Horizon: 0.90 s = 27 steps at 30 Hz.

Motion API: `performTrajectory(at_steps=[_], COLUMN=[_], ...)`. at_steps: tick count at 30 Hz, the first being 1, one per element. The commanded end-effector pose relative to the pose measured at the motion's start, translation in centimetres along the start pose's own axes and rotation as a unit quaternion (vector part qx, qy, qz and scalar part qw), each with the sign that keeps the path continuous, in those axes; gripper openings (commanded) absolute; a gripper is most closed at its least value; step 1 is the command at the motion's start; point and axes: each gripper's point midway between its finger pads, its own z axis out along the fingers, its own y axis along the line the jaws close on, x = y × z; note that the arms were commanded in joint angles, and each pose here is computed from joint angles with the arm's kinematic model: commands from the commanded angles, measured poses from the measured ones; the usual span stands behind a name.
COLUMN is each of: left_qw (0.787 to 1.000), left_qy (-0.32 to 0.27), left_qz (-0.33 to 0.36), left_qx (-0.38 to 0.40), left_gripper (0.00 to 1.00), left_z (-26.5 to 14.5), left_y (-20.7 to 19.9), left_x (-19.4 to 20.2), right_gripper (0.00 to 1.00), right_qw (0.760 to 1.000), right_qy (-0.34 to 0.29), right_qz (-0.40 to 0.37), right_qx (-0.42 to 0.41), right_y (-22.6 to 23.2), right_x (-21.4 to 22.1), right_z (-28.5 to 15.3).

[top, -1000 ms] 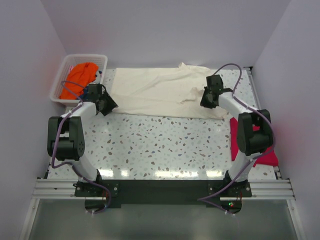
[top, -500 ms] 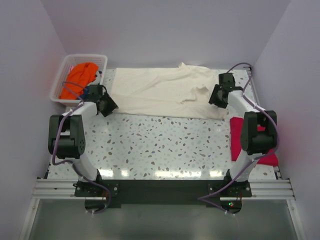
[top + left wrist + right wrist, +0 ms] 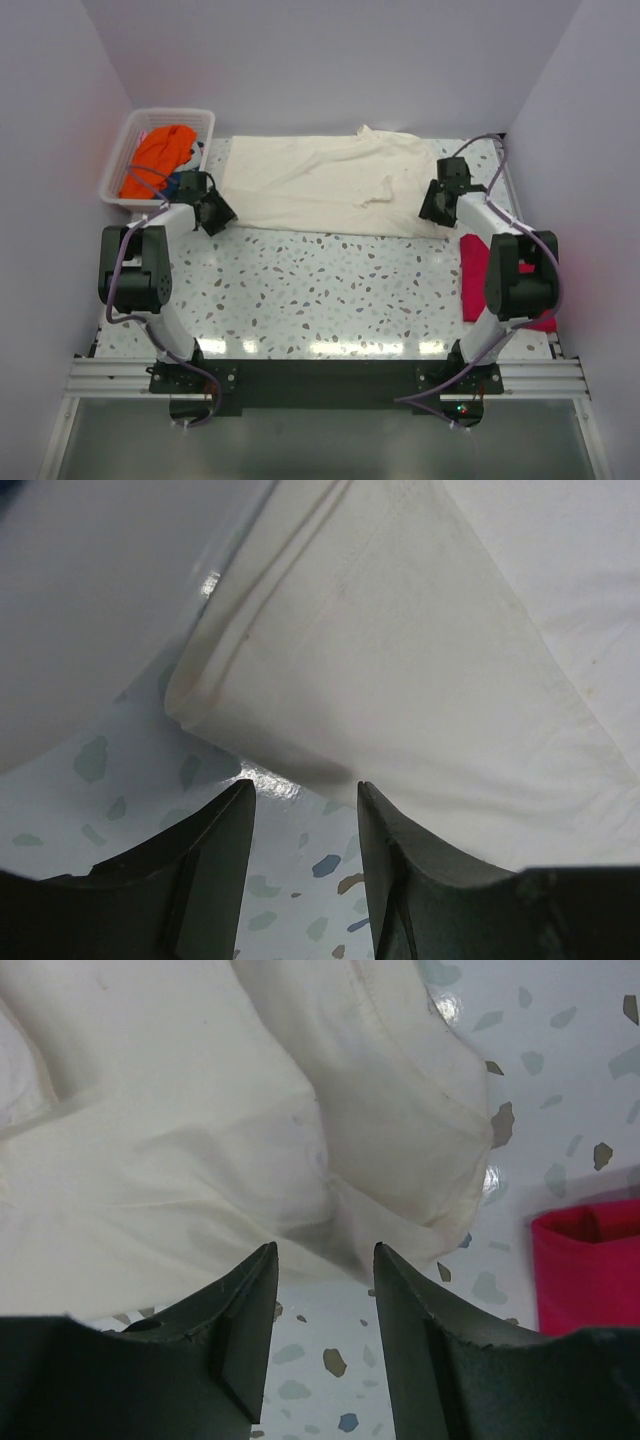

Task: Fold and stack the t-shirts
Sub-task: Fold the tshirt

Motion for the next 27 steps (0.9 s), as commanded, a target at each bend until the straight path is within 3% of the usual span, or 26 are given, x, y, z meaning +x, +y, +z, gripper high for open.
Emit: performTrajectory(at_steps=[1,4,8,10,13,19,22,25,27], left_qw=[1.000,1.000,1.000,0.999,0.998,0.997,0.996,0.996,0.997], left_qy=[-0.012,-0.011,-0.006,-0.011,-0.009,-0.002,-0.001,-0.001,-0.002], left_qz=[0.005,0.006,0.004,0.005,0.002,-0.004,-0.004,-0.003,-0.003], left_qx=[0.001,-0.005,-0.027,-0.046,-0.065,-0.082,-0.084,-0.084,-0.081], left_gripper=[0.50,0.50,0.50,0.50,0.50,0.49,0.49,0.49,0.49], left_z=[0.4,0.6,0.8,0.9,1.1,1.3,1.3,1.3,1.1], left_y=[-0.1,0.2,1.1,1.7,2.4,3.2,3.3,3.3,3.1], left_x=[-0.4,-0.3,-0.1,-0.3,-0.2,0.3,0.4,0.4,0.3], right_gripper=[0.47,0.44,0.09,0.03,0.00,0.01,0.09,0.23,0.38], right_qw=[1.000,1.000,0.999,0.998,0.996,0.994,0.993,0.993,0.993], right_qy=[-0.006,0.000,-0.001,-0.002,0.002,0.019,0.038,0.047,0.043], right_qz=[0.005,0.008,0.011,0.012,0.016,-0.001,-0.006,-0.004,0.000], right_qx=[0.011,0.012,0.047,0.066,0.084,0.104,0.109,0.111,0.110], right_y=[-0.1,0.1,-1.2,-2.4,-3.7,-4.6,-4.9,-5.2,-5.2], right_x=[0.0,0.2,-0.3,-0.9,-1.7,-1.2,0.2,0.9,0.9], right_z=[1.7,2.6,2.4,2.1,1.4,1.5,2.4,2.7,2.5])
